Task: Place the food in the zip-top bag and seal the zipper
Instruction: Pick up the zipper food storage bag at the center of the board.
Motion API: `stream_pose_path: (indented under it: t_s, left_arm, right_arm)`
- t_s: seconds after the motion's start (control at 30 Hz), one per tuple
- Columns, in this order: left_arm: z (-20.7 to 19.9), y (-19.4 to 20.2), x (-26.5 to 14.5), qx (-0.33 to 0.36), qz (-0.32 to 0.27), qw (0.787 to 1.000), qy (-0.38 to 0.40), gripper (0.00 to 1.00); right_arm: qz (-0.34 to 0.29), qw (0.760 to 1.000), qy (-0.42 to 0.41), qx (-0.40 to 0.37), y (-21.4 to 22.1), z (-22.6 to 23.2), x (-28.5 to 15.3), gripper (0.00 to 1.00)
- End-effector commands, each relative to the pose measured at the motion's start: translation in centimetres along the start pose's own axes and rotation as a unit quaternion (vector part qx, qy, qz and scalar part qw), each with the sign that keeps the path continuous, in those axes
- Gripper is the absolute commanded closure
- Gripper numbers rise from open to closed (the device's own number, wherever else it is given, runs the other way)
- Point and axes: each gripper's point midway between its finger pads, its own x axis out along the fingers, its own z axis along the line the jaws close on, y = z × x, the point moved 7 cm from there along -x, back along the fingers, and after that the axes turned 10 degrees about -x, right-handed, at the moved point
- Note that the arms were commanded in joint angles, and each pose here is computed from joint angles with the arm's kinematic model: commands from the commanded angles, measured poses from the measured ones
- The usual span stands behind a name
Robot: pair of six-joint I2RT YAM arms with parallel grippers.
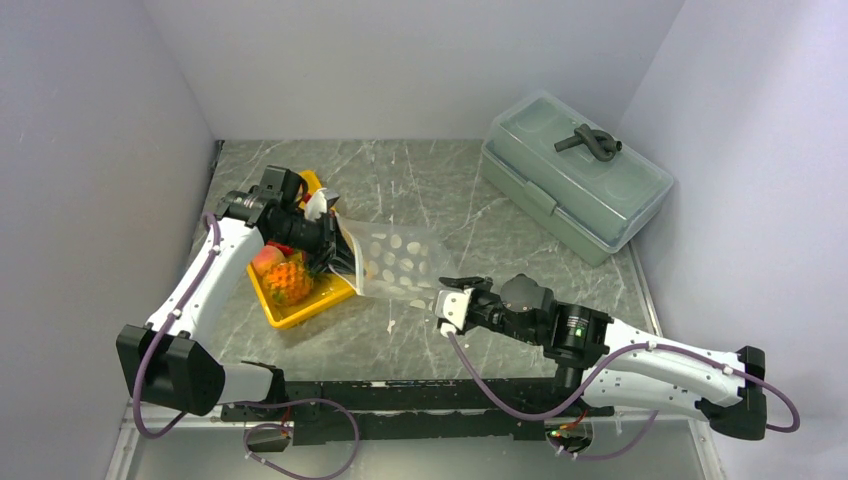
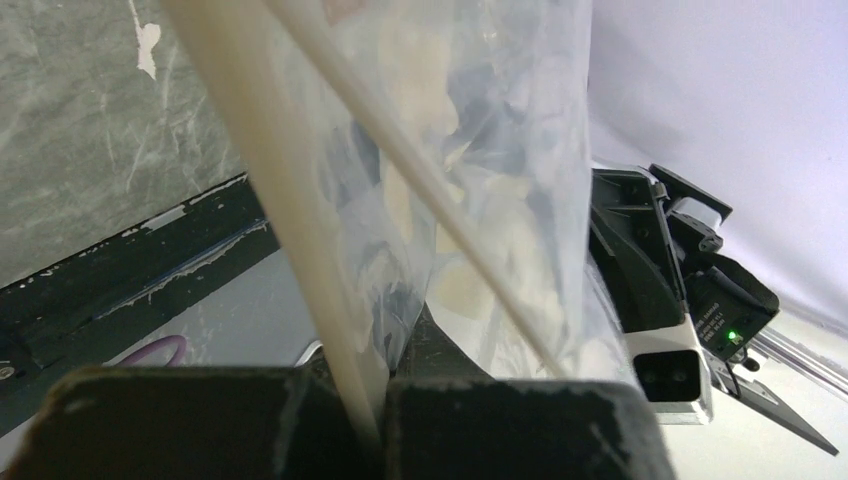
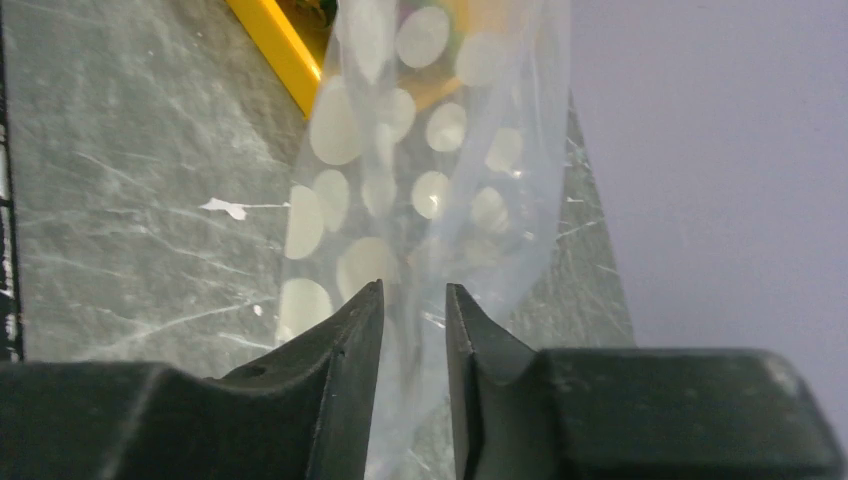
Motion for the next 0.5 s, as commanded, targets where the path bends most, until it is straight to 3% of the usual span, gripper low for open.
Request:
stream_pose_path:
  t_s: [0.0,0.17,0.47]
  left_arm:
    - [-0.4,0.5,-0.7,0.025,-0.018,1.000,-0.006,1.00]
    - [-0.3,0.2,-1.1,0.030,-0.044,0.998,-0.030,1.00]
    - [-0.8,-0.1,-2.8,0.060,-0.119,0.988,-0.079,1.00]
  right_arm:
    - [-0.015,0.998,0.057,0.023,-1.3,-2.1,-0.7,0.62]
    - [-0.007,0.997,0.061,0.042,-1.2,-2.1,-0.9,0.48]
    - [-0.007,0.994,0.076,0.083,-1.7,-2.7,-1.5,0.38]
